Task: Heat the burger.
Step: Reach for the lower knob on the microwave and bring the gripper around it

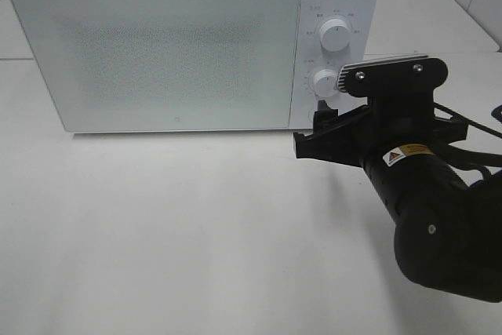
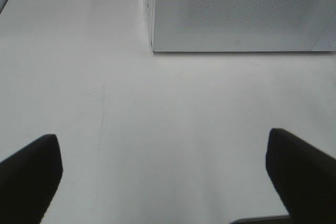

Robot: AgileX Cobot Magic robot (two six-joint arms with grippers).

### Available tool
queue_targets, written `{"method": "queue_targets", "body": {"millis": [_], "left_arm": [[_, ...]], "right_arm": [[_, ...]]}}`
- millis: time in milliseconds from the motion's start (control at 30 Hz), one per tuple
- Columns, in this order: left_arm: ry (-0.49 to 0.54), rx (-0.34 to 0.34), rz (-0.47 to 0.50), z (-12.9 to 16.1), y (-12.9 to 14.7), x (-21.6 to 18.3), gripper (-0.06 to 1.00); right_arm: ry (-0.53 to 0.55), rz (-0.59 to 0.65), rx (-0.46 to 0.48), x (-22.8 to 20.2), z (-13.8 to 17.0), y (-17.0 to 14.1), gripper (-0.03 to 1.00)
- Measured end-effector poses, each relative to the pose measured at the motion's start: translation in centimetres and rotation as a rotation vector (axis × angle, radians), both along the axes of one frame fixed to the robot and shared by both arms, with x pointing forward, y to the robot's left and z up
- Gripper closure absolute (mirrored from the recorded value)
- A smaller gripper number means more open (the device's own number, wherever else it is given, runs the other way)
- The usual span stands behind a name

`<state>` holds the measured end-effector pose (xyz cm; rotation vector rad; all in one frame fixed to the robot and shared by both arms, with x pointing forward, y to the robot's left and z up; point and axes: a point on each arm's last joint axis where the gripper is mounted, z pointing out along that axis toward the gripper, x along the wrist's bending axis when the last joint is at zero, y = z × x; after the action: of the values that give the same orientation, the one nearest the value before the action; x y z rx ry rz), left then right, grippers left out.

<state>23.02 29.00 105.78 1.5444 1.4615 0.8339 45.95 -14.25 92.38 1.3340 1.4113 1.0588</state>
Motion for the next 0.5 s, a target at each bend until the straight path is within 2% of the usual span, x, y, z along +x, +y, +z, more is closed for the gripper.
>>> {"method": "queue_targets", "body": {"millis": [233, 500], "left_arm": [[0.0, 0.0, 0.0, 0.0, 0.0, 0.0, -0.03], [0.0, -0.001, 0.0, 0.0, 0.0, 0.0, -0.03]], "right_arm": [[-0.004, -0.026, -0.008, 1.5, -0.6, 0.2, 0.21], [-0.027, -0.022, 0.026, 4.0, -0.9, 0.5, 0.21]]}}
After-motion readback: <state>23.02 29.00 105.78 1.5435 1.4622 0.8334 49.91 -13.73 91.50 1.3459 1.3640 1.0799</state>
